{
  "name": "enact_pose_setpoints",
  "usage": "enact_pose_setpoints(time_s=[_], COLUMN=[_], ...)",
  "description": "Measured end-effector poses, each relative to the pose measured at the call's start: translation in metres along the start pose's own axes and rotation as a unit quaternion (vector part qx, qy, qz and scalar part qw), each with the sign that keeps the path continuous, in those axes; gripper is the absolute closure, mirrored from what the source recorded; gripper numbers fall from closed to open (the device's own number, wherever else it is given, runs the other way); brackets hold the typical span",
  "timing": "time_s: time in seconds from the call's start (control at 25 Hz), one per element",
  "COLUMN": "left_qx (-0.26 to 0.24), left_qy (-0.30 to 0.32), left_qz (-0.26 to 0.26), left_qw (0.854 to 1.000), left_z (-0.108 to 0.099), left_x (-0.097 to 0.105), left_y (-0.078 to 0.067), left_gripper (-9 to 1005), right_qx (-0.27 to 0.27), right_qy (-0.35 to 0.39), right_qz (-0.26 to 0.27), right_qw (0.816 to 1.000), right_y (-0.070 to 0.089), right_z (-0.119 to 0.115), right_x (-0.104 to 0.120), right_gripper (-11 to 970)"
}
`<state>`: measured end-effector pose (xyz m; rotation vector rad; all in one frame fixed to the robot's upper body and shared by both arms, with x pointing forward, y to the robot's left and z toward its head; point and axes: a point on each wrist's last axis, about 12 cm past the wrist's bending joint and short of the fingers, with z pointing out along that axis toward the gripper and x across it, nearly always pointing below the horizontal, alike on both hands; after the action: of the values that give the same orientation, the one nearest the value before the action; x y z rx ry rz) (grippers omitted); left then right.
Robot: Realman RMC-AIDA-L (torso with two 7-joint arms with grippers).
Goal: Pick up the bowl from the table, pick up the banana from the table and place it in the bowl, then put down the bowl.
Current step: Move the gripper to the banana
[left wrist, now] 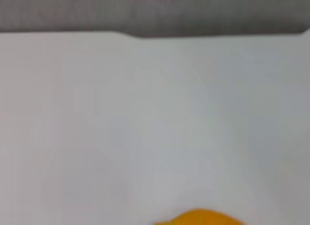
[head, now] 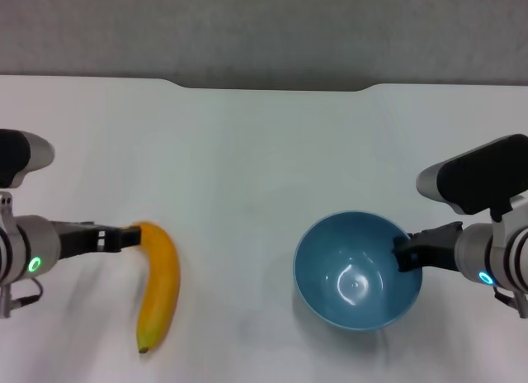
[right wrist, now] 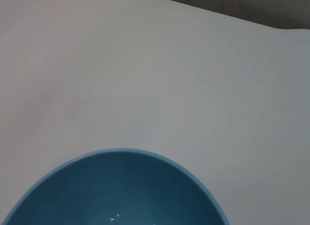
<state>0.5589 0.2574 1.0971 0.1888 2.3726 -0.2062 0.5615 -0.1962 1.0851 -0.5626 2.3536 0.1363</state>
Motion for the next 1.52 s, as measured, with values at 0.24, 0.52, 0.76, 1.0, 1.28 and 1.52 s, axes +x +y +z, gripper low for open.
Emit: enact_pose_setpoints(time_s=[0.24, 0.52, 0.76, 1.0, 1.28, 1.52], left_qx=[-0.014, 0.002, 0.020, 0.026, 0.026, 0.026], left_qy=[0.053, 0.076, 0.081, 0.067, 0.066, 0.068], left_qz=[0.023, 0.031, 0.052, 0.048, 0.042, 0.019], left_qw=[0.998, 0.997, 0.995, 0.996, 0.997, 0.997], left_z=[0.000, 0.001, 0.001, 0.001, 0.003, 0.005], left_x=[-0.012, -0.016, -0.018, -0.020, -0.017, -0.011], left_y=[-0.006, -0.025, -0.045, -0.051, -0.050, -0.050], left_gripper=[145, 141, 129, 90, 96, 102], right_qx=[0.000, 0.001, 0.003, 0.001, -0.003, 0.012], right_qy=[-0.001, -0.005, -0.012, -0.041, -0.081, -0.112], right_qz=[-0.001, 0.000, 0.001, -0.002, 0.000, -0.002], right_qw=[1.000, 1.000, 1.000, 0.999, 0.997, 0.994], right_y=[0.000, -0.001, -0.002, 0.001, 0.005, 0.001], right_z=[0.001, 0.001, 0.001, -0.004, -0.014, -0.024], right_x=[-0.001, -0.002, -0.003, -0.011, -0.018, -0.020], right_gripper=[917, 917, 917, 917, 918, 918])
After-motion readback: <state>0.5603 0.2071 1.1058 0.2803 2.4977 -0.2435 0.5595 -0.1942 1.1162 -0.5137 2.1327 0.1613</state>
